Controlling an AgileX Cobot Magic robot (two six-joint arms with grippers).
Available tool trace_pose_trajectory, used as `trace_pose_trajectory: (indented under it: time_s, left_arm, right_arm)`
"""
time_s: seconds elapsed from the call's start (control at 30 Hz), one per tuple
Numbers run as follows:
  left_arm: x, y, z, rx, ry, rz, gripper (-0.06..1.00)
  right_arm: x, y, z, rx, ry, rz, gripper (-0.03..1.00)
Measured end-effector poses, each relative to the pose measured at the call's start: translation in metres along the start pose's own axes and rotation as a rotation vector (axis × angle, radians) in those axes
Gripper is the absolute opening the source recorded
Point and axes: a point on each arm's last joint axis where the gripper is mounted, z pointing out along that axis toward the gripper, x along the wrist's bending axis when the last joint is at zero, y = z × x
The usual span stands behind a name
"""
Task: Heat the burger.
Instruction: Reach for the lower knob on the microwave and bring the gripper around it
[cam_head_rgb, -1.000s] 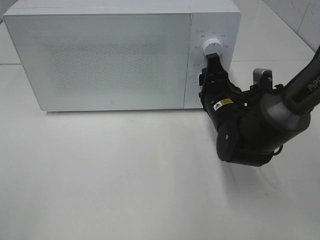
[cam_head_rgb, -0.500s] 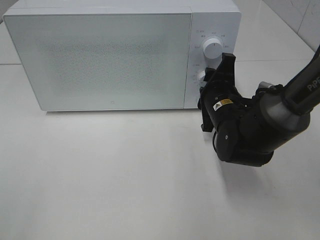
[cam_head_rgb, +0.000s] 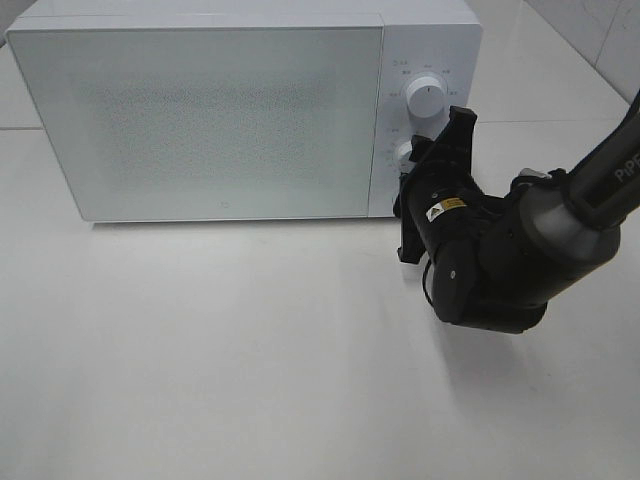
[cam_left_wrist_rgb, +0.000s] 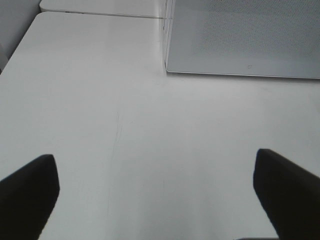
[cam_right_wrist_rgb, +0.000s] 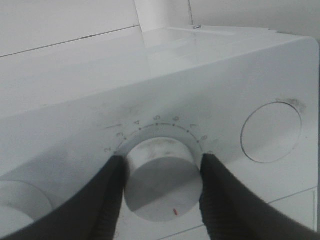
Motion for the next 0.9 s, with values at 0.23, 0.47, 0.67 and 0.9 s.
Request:
trace_pose_trajectory:
  time_s: [0.23,0.47,0.67,0.9]
  left_arm:
    - [0.0000,0.0000,0.0000,0.000,0.000,0.000,0.97]
    - [0.0000,0.0000,0.0000,0.000,0.000,0.000,0.97]
    - [0.0000,0.0000,0.0000,0.000,0.000,0.000,0.97]
    - [0.0000,0.0000,0.0000,0.000,0.000,0.000,0.97]
  right_arm:
    - [0.0000,0.0002,0.0000,-0.003,0.000,-0.011,0.44]
    - [0.0000,0.0004,0.0000,-0.005,0.000,-0.016,0.44]
    - [-0.0001,0.0009,-0.0003,-0.014,0.000,-0.024,0.44]
    - [-0.0008,0.0015,-0.0014,-0.037,-0.002,-0.086,0.49]
